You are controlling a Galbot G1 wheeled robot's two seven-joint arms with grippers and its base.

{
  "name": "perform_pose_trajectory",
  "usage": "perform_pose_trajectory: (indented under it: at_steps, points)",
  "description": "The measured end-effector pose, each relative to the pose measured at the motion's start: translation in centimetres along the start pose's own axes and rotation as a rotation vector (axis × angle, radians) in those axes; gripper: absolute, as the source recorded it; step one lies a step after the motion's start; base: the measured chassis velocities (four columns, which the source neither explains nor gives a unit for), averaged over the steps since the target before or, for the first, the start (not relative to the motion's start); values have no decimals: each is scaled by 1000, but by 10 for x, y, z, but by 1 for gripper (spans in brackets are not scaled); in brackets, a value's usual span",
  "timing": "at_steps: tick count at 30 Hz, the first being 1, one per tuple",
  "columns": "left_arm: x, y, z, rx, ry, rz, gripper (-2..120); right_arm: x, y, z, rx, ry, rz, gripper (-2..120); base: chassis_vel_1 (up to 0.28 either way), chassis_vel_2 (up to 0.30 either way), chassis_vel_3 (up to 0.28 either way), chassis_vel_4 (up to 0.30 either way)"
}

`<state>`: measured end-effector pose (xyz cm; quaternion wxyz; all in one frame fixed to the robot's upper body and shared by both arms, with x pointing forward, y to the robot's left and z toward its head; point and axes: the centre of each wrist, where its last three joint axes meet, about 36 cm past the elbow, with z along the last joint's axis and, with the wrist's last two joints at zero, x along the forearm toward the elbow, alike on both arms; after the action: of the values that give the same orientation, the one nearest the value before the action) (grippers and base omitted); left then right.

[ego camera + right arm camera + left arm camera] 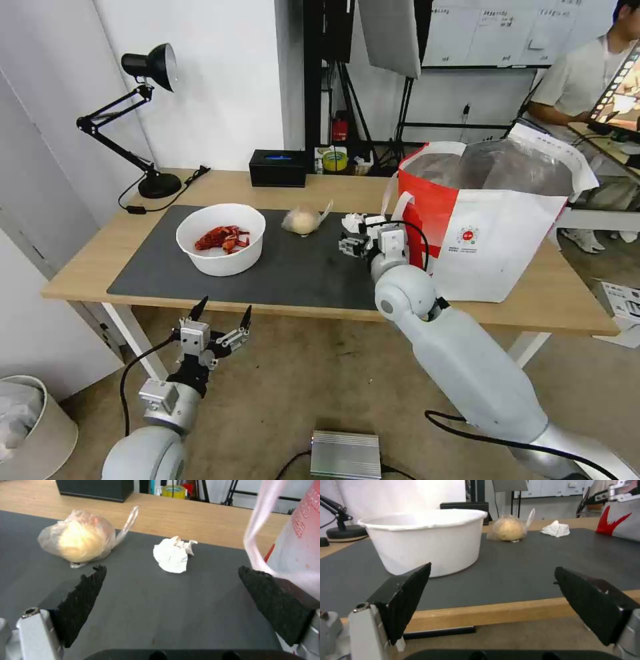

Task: Pick up the trash from the table and place it into the takeout bag.

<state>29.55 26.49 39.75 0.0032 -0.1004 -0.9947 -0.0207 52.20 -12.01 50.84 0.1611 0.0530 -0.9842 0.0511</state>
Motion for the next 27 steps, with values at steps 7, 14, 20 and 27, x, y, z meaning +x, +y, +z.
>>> perform_pose_trajectory:
  at_steps: [7, 14, 20, 27]
  points:
    - [-2, -1, 3, 4, 6, 3, 100, -16, 2, -5, -7, 18, 20, 100, 0, 0, 0, 0]
    - [-2, -3, 5, 8, 8, 5, 100, -25, 2, -9, -12, 27, 30, 100, 0, 0, 0, 0]
    - [-3, -4, 7, 9, 11, 8, 100, -38, 1, -14, -15, 40, 44, 100, 0, 0, 0, 0]
    - [-4, -3, 7, 5, 11, 11, 100, -51, 0, -23, -23, 62, 45, 100, 0, 0, 0, 0]
